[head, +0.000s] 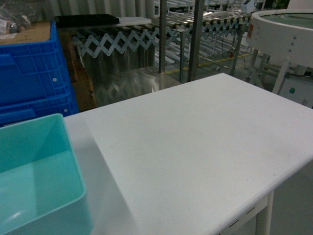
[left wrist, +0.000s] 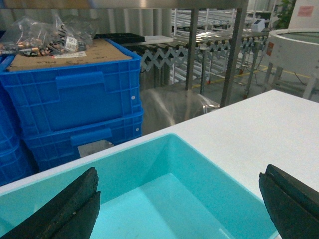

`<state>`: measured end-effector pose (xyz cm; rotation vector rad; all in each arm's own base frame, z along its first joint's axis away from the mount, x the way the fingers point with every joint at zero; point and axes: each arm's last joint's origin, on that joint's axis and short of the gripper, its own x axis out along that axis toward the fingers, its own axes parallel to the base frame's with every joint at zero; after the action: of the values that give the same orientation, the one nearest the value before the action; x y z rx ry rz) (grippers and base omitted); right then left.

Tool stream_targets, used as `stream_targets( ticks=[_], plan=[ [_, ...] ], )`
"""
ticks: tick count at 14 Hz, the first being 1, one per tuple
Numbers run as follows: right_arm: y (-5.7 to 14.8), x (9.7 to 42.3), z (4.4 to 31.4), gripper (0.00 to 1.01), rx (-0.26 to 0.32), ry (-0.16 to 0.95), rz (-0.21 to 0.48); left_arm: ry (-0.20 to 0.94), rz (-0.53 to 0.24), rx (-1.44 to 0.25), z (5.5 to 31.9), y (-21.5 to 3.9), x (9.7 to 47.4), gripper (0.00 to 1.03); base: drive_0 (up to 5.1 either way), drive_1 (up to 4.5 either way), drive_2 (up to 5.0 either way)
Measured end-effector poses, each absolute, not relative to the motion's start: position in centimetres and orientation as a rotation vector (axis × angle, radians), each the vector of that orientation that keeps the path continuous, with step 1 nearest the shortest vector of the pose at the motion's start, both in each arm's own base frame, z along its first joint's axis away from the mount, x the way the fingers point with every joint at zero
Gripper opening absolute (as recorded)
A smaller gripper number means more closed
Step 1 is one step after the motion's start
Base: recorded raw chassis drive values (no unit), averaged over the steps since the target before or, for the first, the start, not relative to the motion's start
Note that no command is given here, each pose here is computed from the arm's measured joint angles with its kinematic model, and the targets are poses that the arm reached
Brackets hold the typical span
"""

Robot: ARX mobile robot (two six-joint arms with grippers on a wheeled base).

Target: Pick red block from blue box to shelf

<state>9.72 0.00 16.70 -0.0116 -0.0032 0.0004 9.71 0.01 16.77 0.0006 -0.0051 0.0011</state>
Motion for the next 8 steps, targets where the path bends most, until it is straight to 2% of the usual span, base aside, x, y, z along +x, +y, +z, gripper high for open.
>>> stream_targets(
  ticks=[8],
  plan=[
    [0.0, 9.72, 16.71, 0.28, -0.012, -0.004, 0.0, -0.005, 0.0, 0.001, 16.77, 0.0, 9.71, 0.98, -1.5, -1.47, -1.5]
  ],
)
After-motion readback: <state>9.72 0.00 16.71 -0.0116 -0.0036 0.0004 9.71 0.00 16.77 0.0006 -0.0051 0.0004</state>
